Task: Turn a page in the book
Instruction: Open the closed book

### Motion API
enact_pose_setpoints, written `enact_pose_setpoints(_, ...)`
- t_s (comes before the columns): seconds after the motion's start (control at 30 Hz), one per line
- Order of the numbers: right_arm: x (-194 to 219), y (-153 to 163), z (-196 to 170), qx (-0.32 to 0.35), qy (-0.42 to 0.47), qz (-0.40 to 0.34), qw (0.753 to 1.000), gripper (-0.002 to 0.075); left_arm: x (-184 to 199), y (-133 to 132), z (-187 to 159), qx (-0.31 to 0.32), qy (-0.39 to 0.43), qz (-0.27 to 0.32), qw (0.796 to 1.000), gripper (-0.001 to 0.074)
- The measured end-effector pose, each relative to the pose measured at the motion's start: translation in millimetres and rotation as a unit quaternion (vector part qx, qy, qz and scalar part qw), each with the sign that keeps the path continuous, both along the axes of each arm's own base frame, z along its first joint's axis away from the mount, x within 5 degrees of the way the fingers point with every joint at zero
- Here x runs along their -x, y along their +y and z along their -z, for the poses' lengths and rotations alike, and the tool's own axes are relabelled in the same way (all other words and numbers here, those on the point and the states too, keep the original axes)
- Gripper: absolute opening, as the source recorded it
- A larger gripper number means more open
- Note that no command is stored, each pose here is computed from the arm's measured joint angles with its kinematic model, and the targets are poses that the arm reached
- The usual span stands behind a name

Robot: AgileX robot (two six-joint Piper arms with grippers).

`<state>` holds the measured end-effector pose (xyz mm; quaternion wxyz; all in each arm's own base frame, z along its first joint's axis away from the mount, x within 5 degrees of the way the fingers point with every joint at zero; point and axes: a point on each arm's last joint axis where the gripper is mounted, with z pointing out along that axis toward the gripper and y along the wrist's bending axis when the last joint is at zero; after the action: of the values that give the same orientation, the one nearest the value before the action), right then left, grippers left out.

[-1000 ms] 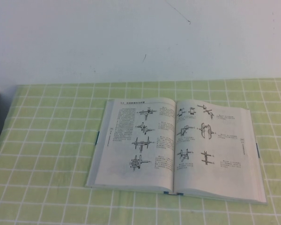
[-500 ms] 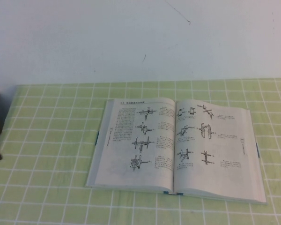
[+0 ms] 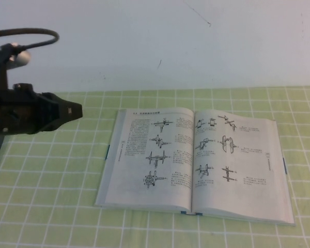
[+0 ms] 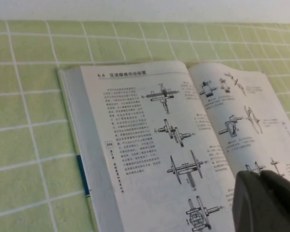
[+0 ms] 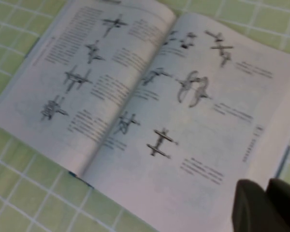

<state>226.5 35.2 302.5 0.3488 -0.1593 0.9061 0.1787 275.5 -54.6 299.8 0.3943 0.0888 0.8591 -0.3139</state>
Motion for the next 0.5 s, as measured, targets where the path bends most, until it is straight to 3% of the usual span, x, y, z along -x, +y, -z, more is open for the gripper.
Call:
enact_pose_setpoints(0.27, -62, 8, 45, -0.041, 0.071, -0.047, 0.996, 0.0305, -40, -51, 53, -0.053, 0.040, 0.034, 0.997, -0.0004)
enact_pose_setpoints(0.5, -86, 7, 97, -0.041, 0.144, -0.056, 0.987, 0.0342, -48, -95, 93, -0.106, 0.045, 0.044, 0.992, -0.0004)
